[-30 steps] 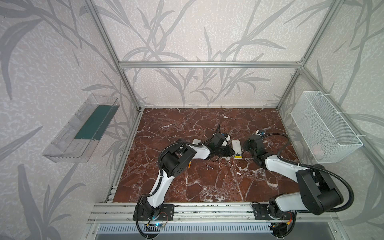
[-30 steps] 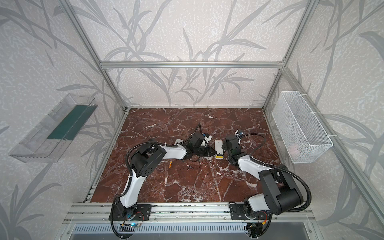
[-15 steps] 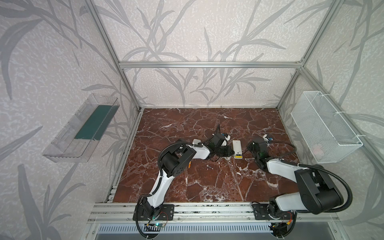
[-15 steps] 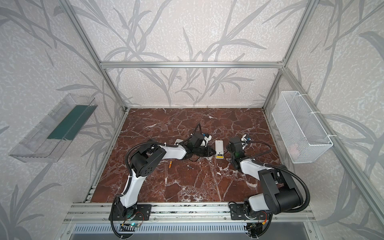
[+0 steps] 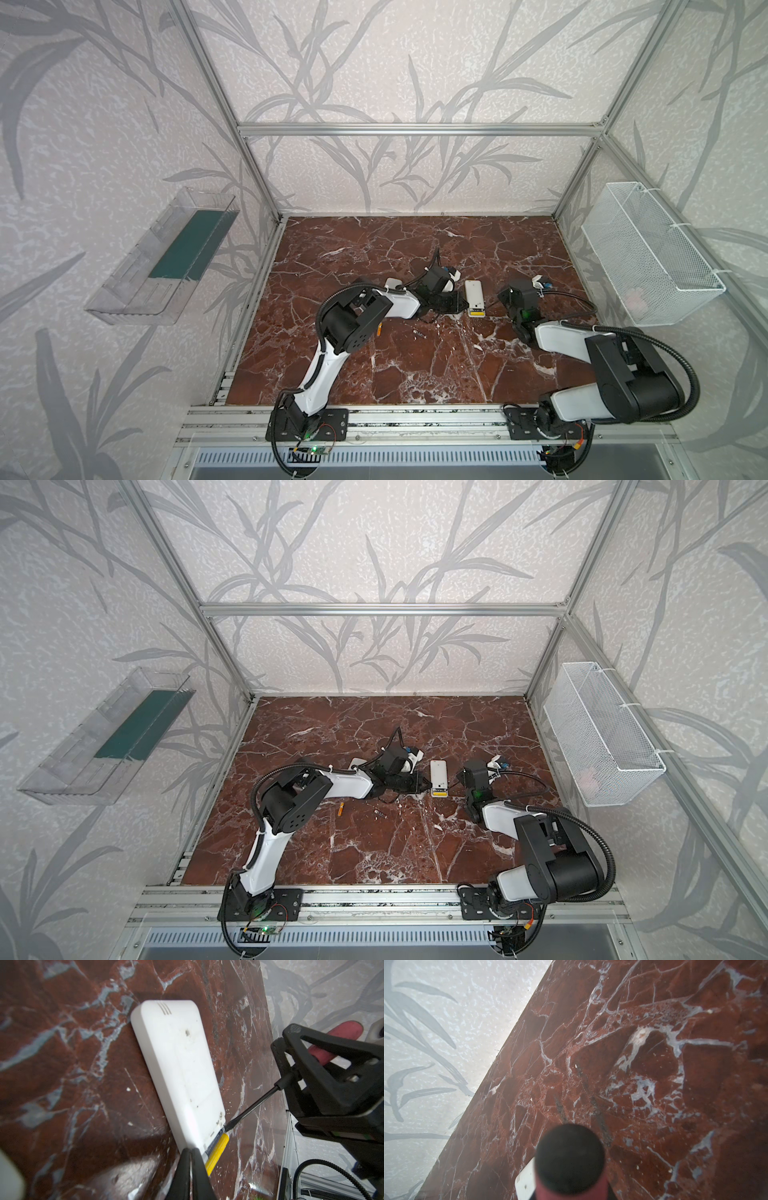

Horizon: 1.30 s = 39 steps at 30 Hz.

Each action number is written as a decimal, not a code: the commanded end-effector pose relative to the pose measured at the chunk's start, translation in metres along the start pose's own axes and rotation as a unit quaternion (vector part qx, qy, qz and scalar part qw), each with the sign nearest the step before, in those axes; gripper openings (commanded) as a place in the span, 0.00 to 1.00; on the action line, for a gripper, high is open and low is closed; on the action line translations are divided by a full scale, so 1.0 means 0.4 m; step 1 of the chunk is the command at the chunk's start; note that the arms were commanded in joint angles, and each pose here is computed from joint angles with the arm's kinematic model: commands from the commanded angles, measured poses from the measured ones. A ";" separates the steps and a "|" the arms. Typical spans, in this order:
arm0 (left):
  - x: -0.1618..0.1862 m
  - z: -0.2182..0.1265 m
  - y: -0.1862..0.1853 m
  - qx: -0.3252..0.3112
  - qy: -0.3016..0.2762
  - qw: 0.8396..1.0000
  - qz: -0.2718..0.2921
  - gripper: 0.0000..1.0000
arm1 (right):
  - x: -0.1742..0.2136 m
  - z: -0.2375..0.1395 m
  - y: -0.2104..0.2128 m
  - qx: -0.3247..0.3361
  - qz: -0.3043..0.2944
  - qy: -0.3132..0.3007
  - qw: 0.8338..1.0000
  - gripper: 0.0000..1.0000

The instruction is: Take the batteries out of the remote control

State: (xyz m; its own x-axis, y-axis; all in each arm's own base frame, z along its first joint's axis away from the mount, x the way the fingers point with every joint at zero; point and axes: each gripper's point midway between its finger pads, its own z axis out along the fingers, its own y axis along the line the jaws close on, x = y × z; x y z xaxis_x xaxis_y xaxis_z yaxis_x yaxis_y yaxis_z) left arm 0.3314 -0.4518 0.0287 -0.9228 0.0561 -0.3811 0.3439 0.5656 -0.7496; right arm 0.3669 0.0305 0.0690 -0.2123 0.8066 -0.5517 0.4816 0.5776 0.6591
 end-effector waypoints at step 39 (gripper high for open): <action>0.095 0.061 0.039 -0.009 0.063 0.998 -0.024 0.06 | 0.036 0.021 0.115 -0.142 0.116 0.057 0.981 0.00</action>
State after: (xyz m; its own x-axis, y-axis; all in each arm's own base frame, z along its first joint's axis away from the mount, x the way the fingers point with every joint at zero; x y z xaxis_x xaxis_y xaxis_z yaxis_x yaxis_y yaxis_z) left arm 0.3185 -0.4705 0.0224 -0.9304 0.1017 -0.3522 0.3509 0.5249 -0.7755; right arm 0.3864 0.0648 0.0771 -0.2286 0.9141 -0.3350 0.3060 0.3941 0.8666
